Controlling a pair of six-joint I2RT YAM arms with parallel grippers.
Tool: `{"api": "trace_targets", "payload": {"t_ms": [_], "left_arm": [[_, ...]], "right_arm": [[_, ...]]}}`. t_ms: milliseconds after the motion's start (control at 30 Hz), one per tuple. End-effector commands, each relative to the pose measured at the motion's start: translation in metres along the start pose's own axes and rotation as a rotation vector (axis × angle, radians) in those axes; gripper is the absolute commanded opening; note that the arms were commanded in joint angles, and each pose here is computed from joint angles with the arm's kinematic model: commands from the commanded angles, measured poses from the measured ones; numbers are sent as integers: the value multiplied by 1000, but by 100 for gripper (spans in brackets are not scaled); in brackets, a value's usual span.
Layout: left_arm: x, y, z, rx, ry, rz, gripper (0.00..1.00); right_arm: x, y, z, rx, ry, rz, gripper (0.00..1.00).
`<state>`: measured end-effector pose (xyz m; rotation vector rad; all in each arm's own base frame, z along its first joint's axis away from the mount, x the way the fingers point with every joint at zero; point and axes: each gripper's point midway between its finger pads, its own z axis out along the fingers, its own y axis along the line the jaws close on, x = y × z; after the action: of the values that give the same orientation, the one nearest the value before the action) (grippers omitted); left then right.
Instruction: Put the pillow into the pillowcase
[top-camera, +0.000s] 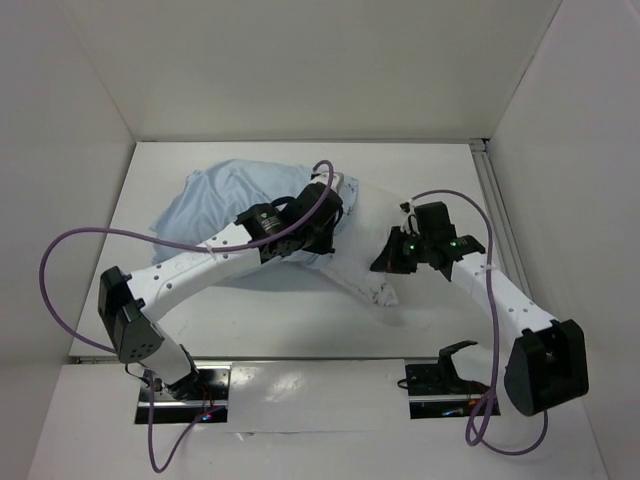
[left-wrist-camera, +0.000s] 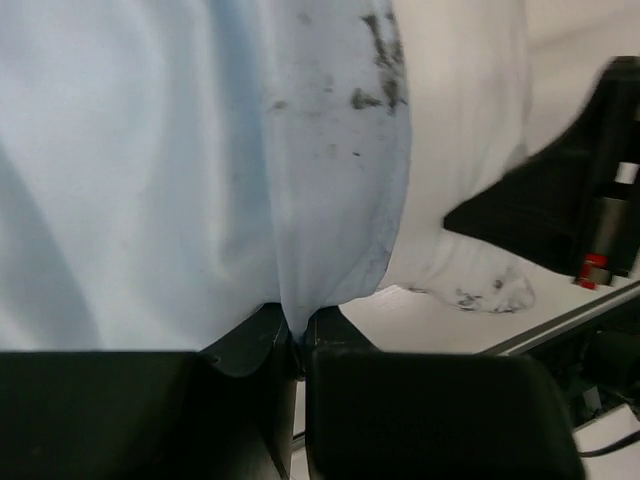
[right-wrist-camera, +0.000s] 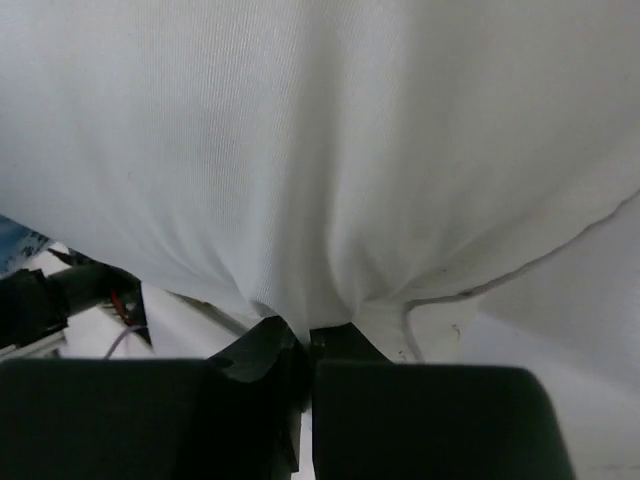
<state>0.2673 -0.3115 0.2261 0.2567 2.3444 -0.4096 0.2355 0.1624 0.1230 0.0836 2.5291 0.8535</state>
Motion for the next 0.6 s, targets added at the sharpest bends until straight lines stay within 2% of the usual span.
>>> {"api": "trace_targets", "payload": {"t_ms": [0, 67, 100, 133, 267, 400, 433, 467, 567], "left_arm": [[-66, -67, -27, 254, -147, -20, 0], [-70, -99, -26, 329, -144, 26, 0], [-87, -128, -48, 414, -188, 48, 0], [-86, -147, -57, 489, -168, 77, 0], [-107, -185, -98, 685, -199, 136, 0], [-146, -168, -149, 736, -305, 130, 0], [-148, -165, -148, 740, -303, 129, 0], [-157, -157, -171, 750, -341, 121, 0], [-166, -134, -200, 689, -394, 105, 0]], "right_arm": [[-53, 56, 3, -161, -95, -73, 0], [-78, 84, -7, -244, -155, -68, 0], [-88, 100, -12, -303, -173, -74, 0], [-98, 112, -17, -349, -208, -64, 0], [-110, 124, -25, -425, -245, -55, 0], [-102, 124, -38, -400, -233, -112, 0], [-99, 119, -36, -380, -226, -117, 0], [-99, 123, -49, -381, -252, -146, 0], [-93, 111, -67, -290, -306, -190, 0]]}}
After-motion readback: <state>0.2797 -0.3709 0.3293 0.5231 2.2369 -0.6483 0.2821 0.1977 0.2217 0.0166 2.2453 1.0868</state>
